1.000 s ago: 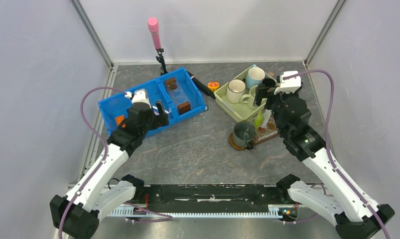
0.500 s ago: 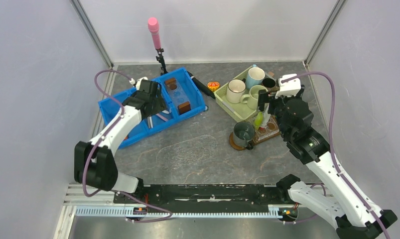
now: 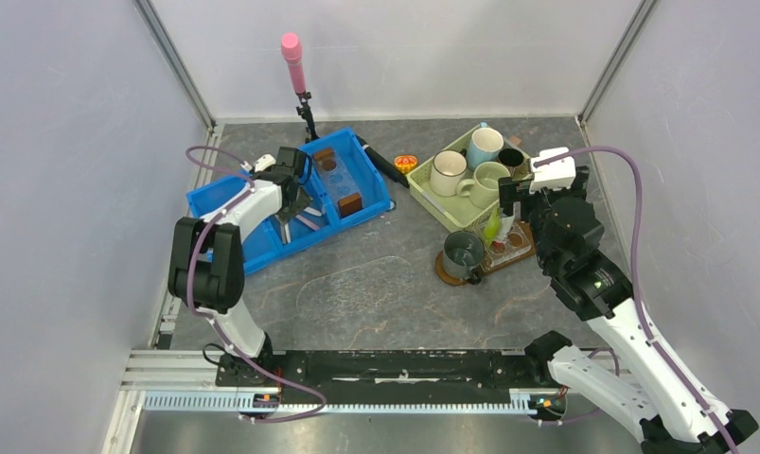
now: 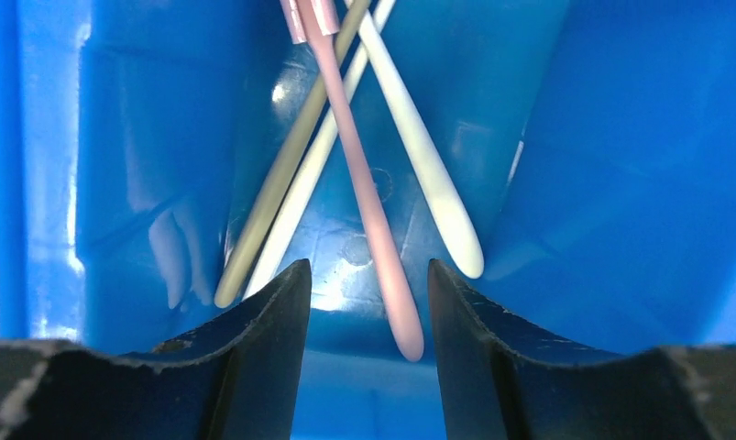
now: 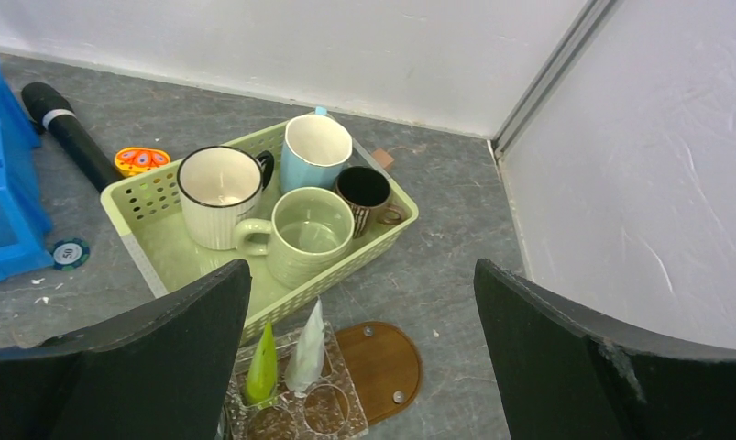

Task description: Prepare toiletry sets of a toothbrush and toothpaste on the tray

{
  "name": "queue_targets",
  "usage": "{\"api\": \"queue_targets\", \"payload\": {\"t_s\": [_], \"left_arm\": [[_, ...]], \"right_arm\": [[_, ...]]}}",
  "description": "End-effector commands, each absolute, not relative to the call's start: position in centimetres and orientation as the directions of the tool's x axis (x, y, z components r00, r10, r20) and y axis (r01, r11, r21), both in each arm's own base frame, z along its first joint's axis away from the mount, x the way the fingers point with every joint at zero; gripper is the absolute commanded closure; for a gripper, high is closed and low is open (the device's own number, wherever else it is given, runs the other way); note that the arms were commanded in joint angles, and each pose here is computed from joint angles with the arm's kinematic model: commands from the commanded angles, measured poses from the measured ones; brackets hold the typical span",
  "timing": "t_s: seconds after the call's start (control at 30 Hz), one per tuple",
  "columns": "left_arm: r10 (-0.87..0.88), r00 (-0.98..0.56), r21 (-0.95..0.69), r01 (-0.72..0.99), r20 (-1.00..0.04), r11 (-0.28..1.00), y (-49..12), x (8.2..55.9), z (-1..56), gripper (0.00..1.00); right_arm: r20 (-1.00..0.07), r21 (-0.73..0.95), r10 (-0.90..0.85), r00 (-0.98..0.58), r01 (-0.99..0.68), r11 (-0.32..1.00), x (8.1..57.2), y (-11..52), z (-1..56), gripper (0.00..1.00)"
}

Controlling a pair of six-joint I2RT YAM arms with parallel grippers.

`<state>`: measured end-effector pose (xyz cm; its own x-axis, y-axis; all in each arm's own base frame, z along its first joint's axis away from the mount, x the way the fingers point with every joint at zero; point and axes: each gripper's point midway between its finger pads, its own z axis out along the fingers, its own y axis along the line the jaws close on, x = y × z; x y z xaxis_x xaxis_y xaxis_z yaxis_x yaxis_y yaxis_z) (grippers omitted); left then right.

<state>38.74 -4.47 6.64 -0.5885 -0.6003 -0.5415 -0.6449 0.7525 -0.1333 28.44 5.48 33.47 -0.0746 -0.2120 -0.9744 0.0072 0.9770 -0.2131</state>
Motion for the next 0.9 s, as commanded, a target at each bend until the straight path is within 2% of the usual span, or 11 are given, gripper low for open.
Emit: {"api": "queue_targets", "payload": {"t_s": [0.0,0.27,0.67,0.87], "left_arm": [[-0.661,-0.467,-0.179,-0.721,-0.588,0.669,-3.6,40.6,7.2,0.46],[-0.667,-0.492,-0.143,-0.736,-0.559,0.662,-3.4,40.5,4.6,0.56],[-0.67,-0.522,-0.118,-0.736,-0.528,0.667,-3.4,40.6,2.0,0.62],[-0.665,-0.508,-0.165,-0.714,-0.547,0.681,-3.6,40.8,3.9,0.82]], "right_arm": [[-0.963,-0.264,-0.261,-0.065,0.057,0.963,28.5,4.4,34.0,0.02],[-0.958,-0.282,-0.277,-0.07,0.065,0.957,28.6,4.3,33.7,0.02],[-0.96,-0.273,-0.269,-0.075,0.058,0.96,28.7,4.4,33.3,0.02],[-0.959,-0.276,-0.271,-0.079,0.053,0.96,28.6,4.5,33.2,0.02]]}}
